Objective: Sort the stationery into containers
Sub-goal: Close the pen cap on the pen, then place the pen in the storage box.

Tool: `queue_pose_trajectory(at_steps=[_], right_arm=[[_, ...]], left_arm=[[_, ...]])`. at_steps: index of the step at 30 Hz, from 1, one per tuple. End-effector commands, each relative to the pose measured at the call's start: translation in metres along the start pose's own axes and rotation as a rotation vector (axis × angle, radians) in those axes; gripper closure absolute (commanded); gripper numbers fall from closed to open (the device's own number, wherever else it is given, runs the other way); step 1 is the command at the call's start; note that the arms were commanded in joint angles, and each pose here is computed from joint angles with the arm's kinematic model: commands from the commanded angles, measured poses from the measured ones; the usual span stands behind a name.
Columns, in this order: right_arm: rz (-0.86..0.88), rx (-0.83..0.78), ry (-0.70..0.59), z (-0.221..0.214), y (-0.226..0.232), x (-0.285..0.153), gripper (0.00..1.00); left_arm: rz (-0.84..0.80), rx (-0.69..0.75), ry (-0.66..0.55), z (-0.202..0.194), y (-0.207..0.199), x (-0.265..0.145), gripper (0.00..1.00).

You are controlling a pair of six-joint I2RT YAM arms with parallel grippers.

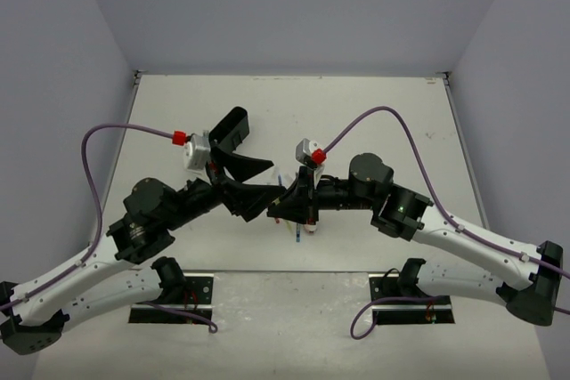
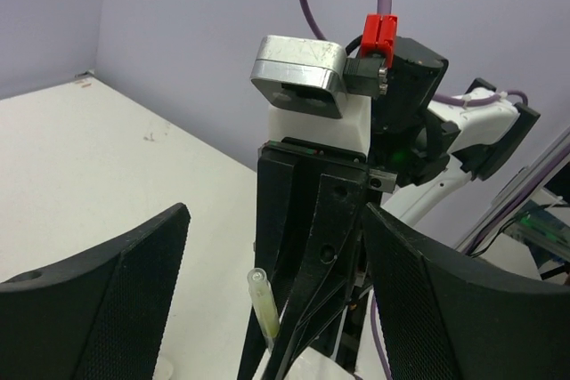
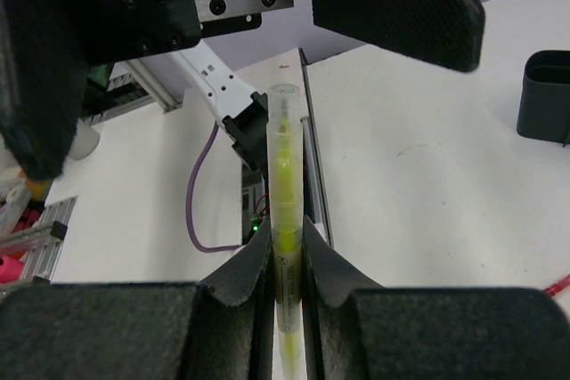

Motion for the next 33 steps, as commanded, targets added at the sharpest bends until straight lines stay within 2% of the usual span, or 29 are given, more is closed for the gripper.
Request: queue_pose_trajectory(at_steps=[1, 5, 6, 9, 11, 12, 14, 18, 21, 24, 26, 32, 33], right_arm=[[-0.022, -0.044, -0.029, 0.007, 0.000, -0.003, 1.00], [-0.030, -0.057, -0.047, 0.007, 0.002, -0.008, 1.00], [-0.030, -0.058, -0.051, 0.007, 0.002, -0.009, 1.00], [-0.023, -0.062, -0.058, 0.009, 0.005, -0.011, 1.00], [-0.026, -0.064, -0.058, 0.009, 0.005, -0.012, 1.00], [-0.031, -0.063, -0.056, 0.009, 0.004, -0.012, 1.00], [-0.032, -0.066, -0.057, 0.010, 0.004, -0.011, 1.00], [-0.032, -0.071, -0.056, 0.014, 0.004, -0.012, 1.00], [-0.037, -0.077, -0.058, 0.018, 0.004, -0.013, 1.00], [-0.057, -0.086, -0.060, 0.019, 0.002, -0.013, 1.00], [-0.069, -0.088, -0.063, 0.019, 0.001, -0.014, 1.00], [-0.172, -0.087, -0.072, 0.017, -0.008, -0.015, 1.00], [-0.195, -0.084, -0.070, 0.015, -0.010, -0.015, 0.94]], left_arm=[[-0.037, 0.030, 0.035, 0.003, -0.006, 0.006, 0.20], [-0.057, 0.029, 0.034, 0.001, -0.006, 0.005, 0.29], [-0.055, 0.026, 0.034, 0.000, -0.005, 0.005, 0.37], [-0.068, 0.022, 0.039, -0.001, -0.006, 0.004, 0.52], [-0.078, 0.020, 0.045, -0.002, -0.007, 0.005, 0.70], [-0.083, 0.019, 0.049, -0.002, -0.008, 0.005, 0.75], [-0.089, 0.017, 0.063, -0.005, -0.007, 0.006, 0.77], [-0.094, 0.014, 0.087, -0.010, -0.005, 0.007, 0.75], [-0.084, 0.012, 0.095, -0.012, -0.002, 0.007, 0.88], [-0.071, 0.008, 0.101, -0.014, 0.000, 0.007, 0.92], [-0.044, 0.004, 0.110, -0.014, 0.002, 0.009, 1.00], [0.137, -0.011, 0.097, -0.013, 0.019, 0.014, 1.00], [0.167, -0.008, 0.080, -0.011, 0.021, 0.015, 1.00]])
Point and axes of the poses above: each gripper's point midway between its finger pads, its own x axis out along the fingers, its own y axis along the line the jaws close on, z = x × y, the point moved 8 cm from there along -x, back along the fingers, and after that the axes turned 14 degrees about -x, right-handed, at the moved point
